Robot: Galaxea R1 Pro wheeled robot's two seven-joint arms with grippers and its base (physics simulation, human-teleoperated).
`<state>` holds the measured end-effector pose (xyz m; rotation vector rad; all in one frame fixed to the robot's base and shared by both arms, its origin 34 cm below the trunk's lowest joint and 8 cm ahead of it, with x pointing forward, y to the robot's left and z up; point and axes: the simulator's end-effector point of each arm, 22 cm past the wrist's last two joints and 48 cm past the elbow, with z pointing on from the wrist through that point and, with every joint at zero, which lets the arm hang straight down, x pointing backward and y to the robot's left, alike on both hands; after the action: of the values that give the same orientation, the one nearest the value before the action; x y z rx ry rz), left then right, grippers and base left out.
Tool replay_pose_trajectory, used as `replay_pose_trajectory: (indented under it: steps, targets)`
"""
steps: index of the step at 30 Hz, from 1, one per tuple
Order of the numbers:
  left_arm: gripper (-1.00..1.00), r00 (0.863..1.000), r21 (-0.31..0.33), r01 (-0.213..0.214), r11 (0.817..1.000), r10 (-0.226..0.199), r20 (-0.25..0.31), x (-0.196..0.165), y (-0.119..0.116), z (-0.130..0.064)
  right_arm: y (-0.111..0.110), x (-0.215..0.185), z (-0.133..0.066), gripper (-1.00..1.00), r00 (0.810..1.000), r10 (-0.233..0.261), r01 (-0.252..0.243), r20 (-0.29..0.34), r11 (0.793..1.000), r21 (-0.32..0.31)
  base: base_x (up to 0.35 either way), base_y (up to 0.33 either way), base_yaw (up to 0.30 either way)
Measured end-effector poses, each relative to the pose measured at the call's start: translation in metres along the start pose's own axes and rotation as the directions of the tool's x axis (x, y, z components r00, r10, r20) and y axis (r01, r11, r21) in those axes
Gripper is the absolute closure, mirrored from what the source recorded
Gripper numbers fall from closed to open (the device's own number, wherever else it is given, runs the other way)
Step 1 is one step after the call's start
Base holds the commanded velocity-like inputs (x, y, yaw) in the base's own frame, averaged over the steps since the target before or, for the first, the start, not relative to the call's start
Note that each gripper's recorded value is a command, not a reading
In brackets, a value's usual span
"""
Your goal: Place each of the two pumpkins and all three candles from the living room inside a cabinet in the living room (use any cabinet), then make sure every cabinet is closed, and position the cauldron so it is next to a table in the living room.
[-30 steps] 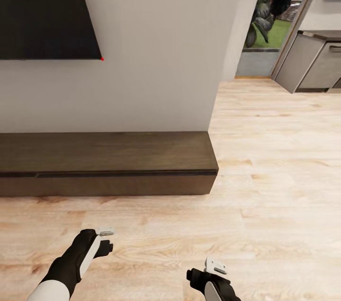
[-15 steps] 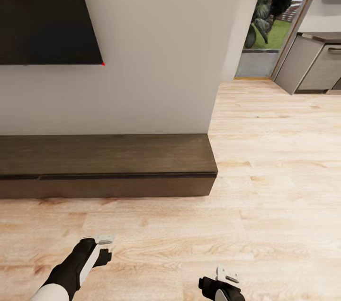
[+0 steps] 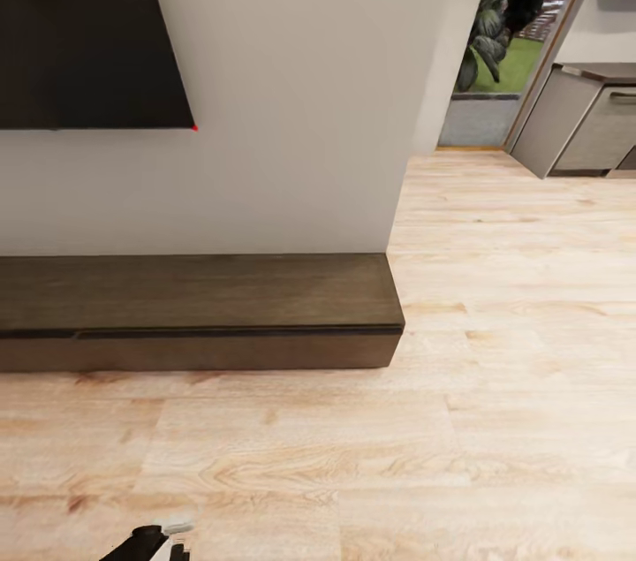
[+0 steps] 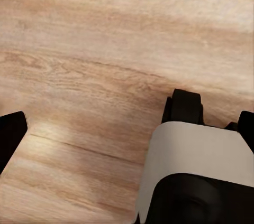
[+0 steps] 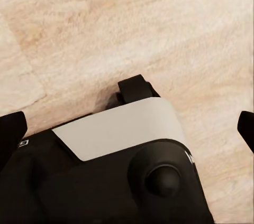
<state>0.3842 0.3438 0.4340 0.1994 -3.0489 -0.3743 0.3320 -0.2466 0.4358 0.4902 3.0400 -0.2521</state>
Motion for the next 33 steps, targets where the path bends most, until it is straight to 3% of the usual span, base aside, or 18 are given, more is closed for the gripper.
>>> replay_pose_trajectory:
  steps: [3, 11, 15, 23, 33]
  targets:
    - [-1.0, 0.999, -0.023, -0.033, 0.999, 0.034, 0.01, 0.013, 0.009, 0.0, -0.019, 0.032, 0.001, -1.0, 0.998, -0.021, 0.023, -0.058, 0.999, 0.041, 0.0, 0.0, 0.0]
    - [-1.0, 0.998, -0.038, -0.056, 0.998, 0.056, -0.001, 0.051, 0.018, -0.004, -0.028, 0.039, -0.01, -1.0, 0.997, -0.023, 0.027, -0.069, 0.998, 0.056, 0.0, 0.0, 0.0]
    - [-1.0, 0.998, -0.042, -0.063, 0.997, 0.062, -0.02, 0.08, 0.023, -0.006, -0.037, 0.023, -0.015, -1.0, 1.0, -0.004, 0.005, -0.008, 0.998, 0.067, 0.0, 0.0, 0.0]
    - [-1.0, 0.994, -0.046, -0.091, 0.995, 0.087, -0.07, 0.126, 0.031, -0.015, -0.084, 0.022, -0.022, -1.0, 0.994, 0.018, -0.034, 0.104, 0.988, 0.154, 0.0, 0.0, 0.0]
    - [-1.0, 0.993, -0.043, -0.095, 0.995, 0.091, -0.076, 0.155, 0.034, -0.029, -0.128, 0.056, -0.039, -1.0, 0.995, 0.003, -0.027, 0.099, 0.971, 0.238, 0.0, 0.0, 0.0]
